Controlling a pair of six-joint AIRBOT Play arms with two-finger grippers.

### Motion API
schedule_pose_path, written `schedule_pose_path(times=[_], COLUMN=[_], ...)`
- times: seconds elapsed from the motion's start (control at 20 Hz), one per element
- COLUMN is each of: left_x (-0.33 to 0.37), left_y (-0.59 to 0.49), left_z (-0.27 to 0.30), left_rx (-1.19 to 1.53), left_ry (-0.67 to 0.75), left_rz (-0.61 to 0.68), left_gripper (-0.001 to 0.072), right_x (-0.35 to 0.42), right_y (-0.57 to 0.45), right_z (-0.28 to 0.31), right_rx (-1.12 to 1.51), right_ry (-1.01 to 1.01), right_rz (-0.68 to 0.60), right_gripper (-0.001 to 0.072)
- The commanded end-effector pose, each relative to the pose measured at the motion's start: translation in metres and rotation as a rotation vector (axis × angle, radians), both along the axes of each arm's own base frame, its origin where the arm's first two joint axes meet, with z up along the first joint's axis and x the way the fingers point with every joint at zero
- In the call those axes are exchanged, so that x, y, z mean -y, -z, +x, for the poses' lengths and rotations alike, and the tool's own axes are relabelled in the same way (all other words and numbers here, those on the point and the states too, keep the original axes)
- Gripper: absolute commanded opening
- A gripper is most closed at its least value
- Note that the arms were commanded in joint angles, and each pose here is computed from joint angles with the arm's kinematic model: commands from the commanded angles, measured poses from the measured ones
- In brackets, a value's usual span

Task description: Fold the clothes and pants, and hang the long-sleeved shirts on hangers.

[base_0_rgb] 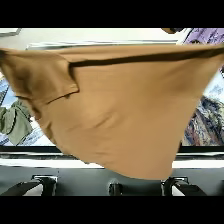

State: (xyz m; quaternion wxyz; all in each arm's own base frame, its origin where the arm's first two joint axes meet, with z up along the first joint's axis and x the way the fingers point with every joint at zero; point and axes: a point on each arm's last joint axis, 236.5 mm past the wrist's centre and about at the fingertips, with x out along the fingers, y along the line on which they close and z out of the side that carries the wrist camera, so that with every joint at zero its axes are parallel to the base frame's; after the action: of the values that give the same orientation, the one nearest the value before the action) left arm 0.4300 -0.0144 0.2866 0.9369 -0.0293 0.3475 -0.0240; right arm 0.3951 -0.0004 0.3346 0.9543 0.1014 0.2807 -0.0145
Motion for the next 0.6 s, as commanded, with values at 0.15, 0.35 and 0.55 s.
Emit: schedule_pose_path(times=[0.15,0.35,0.55], left_x=[0.011,0.008,0.006], left_y=[0.218,0.255,0.25], left_z=[0.129,0.183,0.192], left_rx=[-0.287,-0.161,-0.113], left_ry=[0.037,0.008,0.02], left_rz=[-0.034,-0.049,-0.029], left_gripper=[0.0017,0.0017,0.0018], right_x=[0.004,0.008,0.008], right_y=[0.229,0.263,0.261], right_z=[0.139,0.193,0.197], right_rx=[-0.405,-0.296,-0.276], right_ry=[-0.005,0.011,0.016], right_rz=[0.016,0.018,0.022], right_gripper=[0.0029,0.0029,0.0029])
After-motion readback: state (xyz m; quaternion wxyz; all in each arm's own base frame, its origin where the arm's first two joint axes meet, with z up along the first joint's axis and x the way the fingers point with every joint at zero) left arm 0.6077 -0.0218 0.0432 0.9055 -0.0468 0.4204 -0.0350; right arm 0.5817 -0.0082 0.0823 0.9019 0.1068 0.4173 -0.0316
